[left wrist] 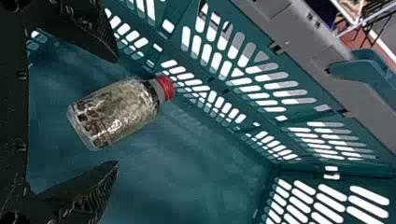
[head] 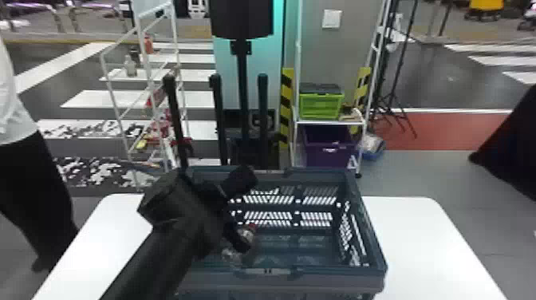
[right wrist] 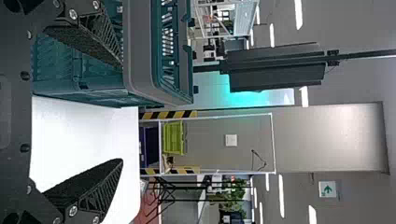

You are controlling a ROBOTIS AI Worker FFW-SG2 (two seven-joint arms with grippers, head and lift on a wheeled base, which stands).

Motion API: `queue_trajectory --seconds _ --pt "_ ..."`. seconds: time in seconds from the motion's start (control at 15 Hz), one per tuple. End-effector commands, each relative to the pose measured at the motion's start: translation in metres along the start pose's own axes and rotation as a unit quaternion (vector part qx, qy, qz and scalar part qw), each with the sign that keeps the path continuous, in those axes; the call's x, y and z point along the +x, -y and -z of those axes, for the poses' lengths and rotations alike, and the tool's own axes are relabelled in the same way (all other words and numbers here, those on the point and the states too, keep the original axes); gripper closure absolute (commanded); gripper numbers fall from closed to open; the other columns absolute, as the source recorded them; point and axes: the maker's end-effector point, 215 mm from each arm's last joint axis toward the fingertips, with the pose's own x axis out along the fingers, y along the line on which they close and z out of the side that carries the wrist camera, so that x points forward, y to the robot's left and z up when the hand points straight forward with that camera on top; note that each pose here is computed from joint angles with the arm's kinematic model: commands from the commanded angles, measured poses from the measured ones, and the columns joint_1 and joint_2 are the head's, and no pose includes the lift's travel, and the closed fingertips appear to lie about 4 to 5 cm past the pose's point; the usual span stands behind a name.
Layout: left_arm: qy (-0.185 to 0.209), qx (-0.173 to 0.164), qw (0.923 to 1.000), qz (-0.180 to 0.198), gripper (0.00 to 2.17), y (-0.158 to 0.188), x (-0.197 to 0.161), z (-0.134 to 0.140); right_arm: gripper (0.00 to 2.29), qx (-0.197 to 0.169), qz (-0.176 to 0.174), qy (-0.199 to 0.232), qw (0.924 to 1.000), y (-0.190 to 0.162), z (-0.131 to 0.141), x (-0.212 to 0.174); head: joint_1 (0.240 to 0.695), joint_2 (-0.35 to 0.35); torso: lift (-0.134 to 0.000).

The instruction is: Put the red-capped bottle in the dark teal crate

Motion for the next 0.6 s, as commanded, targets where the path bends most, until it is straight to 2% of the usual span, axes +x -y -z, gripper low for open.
queue_trajectory --seconds 0.0,0.33,0.47,0.53 --pt "0.026 -0.009 0.9996 -0.008 0.08 -0.003 -0.009 -0.013 0.15 0.001 0.000 -0.001 1.0000 0.001 0.001 0.000 0.499 0.000 0.000" --pt "0.104 -0.055 0.9922 -0.041 0.08 -0.030 -0.066 -0.038 0.15 0.001 -0.001 0.000 1.0000 0.000 0.001 0.001 0.499 0.000 0.000" --pt "0.128 -0.093 0.9856 -0.060 0.09 -0.042 -0.091 -0.031 0.15 0.001 -0.001 0.001 1.0000 0.000 0.001 0.002 0.499 0.000 0.000" --pt "0.150 -0.115 0.9796 -0.066 0.09 -0.047 -0.108 -0.031 0.15 0.000 -0.001 0.003 1.0000 0.000 -0.001 0.002 0.499 0.000 0.000"
